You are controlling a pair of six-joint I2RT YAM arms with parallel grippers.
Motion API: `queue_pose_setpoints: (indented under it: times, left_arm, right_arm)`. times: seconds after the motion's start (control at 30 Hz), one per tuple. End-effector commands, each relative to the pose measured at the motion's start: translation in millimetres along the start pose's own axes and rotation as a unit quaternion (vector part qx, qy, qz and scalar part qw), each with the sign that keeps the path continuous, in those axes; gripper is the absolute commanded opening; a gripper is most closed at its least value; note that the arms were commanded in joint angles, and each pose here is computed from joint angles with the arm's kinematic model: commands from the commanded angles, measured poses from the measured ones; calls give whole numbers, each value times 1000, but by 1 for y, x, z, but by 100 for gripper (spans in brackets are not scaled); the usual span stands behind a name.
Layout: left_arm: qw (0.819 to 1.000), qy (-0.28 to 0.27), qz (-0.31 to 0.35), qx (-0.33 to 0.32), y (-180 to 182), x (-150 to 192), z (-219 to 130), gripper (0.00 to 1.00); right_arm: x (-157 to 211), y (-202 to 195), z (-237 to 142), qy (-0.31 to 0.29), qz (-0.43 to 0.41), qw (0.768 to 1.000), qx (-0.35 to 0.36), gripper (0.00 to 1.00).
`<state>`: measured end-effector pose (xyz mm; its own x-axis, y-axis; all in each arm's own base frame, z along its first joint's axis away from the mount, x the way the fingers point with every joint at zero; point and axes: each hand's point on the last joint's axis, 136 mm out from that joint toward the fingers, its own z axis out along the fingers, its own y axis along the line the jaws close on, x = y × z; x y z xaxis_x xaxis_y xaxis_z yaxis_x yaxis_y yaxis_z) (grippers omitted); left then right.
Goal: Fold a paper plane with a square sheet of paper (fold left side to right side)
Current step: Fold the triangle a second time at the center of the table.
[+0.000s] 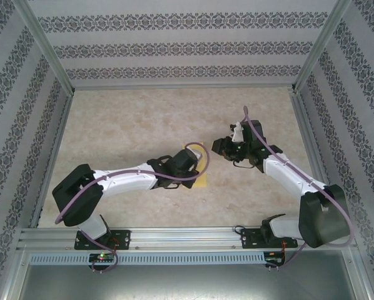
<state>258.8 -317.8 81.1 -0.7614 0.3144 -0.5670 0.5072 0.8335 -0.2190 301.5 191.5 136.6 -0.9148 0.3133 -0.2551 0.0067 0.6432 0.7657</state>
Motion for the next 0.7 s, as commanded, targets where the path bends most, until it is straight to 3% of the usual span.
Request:
queue_pose_setpoints:
  times: [0.0,0.1,0.27,0.67]
  left_arm:
    - [993,-27,-62,94,-14,-18,-8,0]
    - [991,-21,-79,110,-7,-17,-8,0]
    - [991,9,-76,109,3,-8,-4,0]
    - [994,44,-69,78,30,6,4,0]
  right_arm:
    - [30,-27,8,26,5,999,33,11]
    - [51,-38,20,44,9,998,47,0]
    - [76,-49,40,75,-3,994,82,0]
    - [94,-58,64,120,-11,986,120,0]
